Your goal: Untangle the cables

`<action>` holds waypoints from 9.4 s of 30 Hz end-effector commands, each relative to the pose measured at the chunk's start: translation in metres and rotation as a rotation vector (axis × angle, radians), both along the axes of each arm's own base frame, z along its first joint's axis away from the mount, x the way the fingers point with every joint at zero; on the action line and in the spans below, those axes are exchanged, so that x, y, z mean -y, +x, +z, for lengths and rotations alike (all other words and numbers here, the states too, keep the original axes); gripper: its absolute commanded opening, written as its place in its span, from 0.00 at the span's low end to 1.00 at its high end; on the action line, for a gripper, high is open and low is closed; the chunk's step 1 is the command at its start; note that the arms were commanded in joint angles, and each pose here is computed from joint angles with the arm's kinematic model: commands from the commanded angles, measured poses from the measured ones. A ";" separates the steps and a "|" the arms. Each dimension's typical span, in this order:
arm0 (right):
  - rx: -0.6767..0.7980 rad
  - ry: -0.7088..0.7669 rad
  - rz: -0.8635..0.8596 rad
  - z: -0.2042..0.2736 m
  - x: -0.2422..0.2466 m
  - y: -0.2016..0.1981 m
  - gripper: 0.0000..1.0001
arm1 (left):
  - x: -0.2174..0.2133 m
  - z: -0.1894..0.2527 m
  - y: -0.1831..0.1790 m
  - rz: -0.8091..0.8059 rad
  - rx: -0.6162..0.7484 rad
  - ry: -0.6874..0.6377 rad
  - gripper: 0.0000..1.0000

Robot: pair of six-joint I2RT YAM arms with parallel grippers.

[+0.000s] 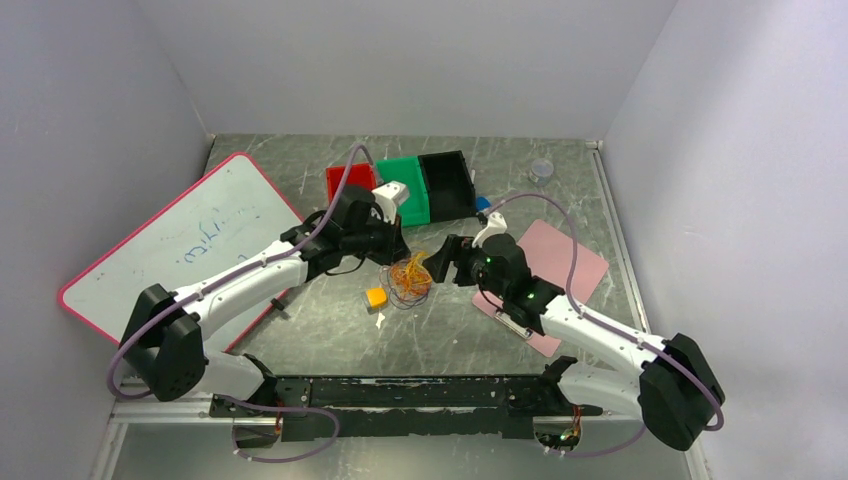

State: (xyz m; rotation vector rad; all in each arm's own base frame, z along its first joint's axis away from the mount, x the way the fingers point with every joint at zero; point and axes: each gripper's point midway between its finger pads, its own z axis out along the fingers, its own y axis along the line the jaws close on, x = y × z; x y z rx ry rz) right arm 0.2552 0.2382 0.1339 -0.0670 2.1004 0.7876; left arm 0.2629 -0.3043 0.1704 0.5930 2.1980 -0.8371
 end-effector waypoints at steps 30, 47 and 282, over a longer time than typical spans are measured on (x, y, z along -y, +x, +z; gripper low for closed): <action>-0.112 -0.052 -0.037 -0.082 -0.030 0.031 0.85 | 0.024 0.179 -0.030 -0.204 0.193 -0.215 0.07; -0.165 -0.162 -0.024 -0.114 -0.002 -0.003 0.84 | 0.016 0.323 -0.015 -0.140 0.447 -0.306 0.07; 0.330 -0.156 0.047 0.169 -0.005 0.227 0.00 | -0.142 0.056 0.063 0.457 0.137 0.031 0.71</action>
